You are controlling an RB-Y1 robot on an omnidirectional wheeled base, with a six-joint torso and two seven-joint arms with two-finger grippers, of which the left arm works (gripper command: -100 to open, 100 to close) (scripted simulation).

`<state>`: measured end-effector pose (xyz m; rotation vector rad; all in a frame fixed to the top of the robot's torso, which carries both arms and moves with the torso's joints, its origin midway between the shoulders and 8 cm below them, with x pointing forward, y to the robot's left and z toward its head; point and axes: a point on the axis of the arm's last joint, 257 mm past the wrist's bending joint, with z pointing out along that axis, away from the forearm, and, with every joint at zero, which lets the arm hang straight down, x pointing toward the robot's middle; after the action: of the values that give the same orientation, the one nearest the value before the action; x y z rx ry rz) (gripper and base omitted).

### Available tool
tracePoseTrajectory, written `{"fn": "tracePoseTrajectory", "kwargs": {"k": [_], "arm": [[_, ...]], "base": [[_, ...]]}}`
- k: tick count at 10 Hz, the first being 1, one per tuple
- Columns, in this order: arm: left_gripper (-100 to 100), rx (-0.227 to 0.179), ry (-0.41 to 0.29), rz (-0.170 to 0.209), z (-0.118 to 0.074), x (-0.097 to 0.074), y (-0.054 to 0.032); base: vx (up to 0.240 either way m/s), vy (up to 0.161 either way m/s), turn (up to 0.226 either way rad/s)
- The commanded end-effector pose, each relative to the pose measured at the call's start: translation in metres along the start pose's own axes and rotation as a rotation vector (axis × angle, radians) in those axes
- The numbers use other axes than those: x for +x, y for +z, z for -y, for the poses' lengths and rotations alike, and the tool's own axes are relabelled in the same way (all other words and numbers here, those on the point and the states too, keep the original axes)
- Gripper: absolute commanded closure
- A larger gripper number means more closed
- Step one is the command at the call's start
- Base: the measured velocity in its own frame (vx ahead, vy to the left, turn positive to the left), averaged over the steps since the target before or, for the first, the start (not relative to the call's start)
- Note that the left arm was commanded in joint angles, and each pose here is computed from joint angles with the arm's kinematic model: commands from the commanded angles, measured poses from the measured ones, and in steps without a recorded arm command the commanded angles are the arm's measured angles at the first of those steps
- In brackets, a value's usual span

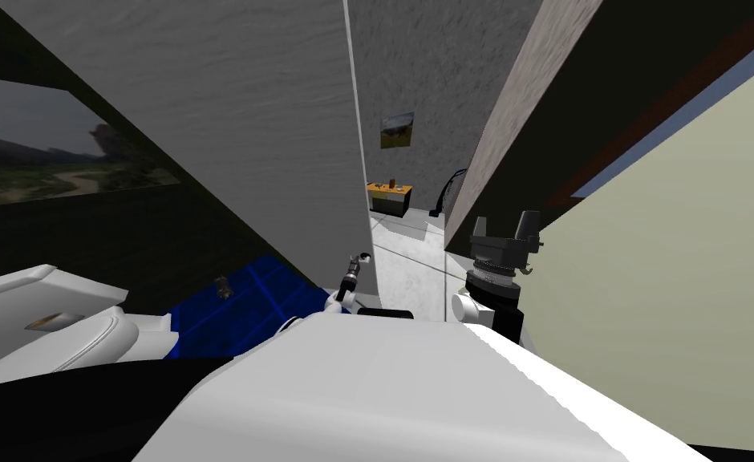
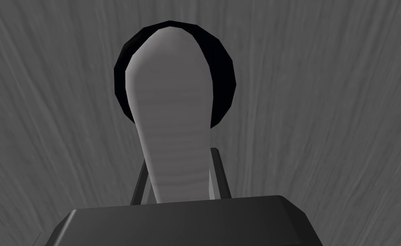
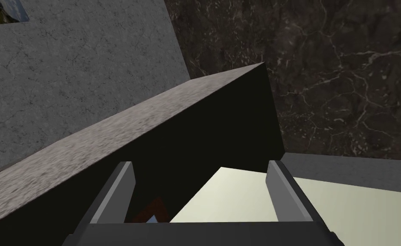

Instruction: Push the door open

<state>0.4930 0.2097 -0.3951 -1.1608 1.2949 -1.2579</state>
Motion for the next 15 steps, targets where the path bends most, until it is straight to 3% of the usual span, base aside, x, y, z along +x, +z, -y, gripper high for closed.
{"fn": "tracePoseTrajectory", "kwargs": {"k": [1,9,10,11,15], "arm": [[100,0.013,0.003,0.036,0.003,-0.018,0.0001],[100,0.012,-0.016,0.143,0.003,-0.053,-0.0033],[100,0.005,-0.010,0.144,0.000,-0.057,-0.0061],[100,0.008,-0.010,0.170,0.001,-0.069,-0.0074],[100,0.009,-0.012,0.219,0.001,-0.088,-0.0111]], "base": [[0.144,-0.151,0.095],[0.159,-0.118,0.065],[0.075,-0.040,0.045],[0.147,-0.065,0.057],[0.167,-0.074,0.047]]}}
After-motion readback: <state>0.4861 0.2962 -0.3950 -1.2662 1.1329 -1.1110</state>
